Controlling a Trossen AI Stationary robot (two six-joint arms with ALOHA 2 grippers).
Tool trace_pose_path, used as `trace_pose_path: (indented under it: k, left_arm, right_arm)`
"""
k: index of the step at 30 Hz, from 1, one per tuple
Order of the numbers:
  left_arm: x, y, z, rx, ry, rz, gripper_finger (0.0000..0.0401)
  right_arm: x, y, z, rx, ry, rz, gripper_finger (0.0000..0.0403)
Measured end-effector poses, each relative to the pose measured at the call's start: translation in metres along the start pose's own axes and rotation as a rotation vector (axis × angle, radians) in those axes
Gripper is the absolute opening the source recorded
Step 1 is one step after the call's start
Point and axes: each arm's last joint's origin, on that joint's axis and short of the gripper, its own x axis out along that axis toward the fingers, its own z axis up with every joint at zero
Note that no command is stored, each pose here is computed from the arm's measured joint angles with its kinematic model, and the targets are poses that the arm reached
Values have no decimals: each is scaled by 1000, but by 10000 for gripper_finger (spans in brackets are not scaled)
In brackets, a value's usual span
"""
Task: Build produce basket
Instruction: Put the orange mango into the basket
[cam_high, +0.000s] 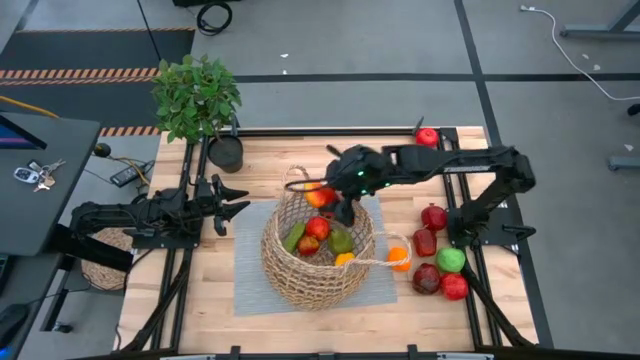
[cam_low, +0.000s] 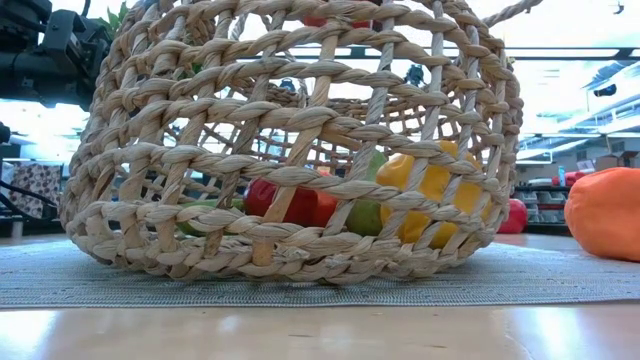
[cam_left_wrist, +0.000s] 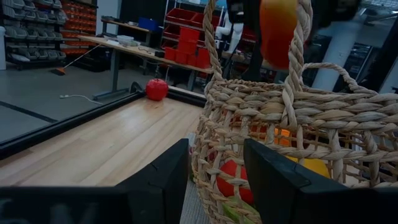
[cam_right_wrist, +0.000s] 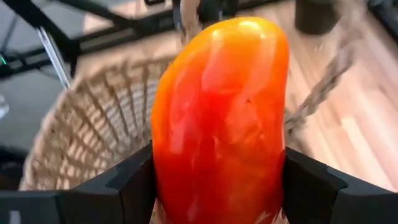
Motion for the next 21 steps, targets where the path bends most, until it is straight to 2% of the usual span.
trace_pose_path:
  k: [6, 11, 16, 21]
  left_arm:
    - [0, 0, 0, 0, 0, 0, 160]
    - [0, 0, 0, 0, 0, 0, 160]
    - [0, 0, 0, 0, 0, 0, 160]
    - [0, 0, 0, 0, 0, 0, 160]
  right_arm:
    - [31, 5, -3, -19, 171, -14, 277]
    - [61, 6, -11, -1, 273, 76, 277]
    - [91, 8, -23, 3, 356, 118, 277]
    - [123, 17, -37, -51, 412, 195, 277]
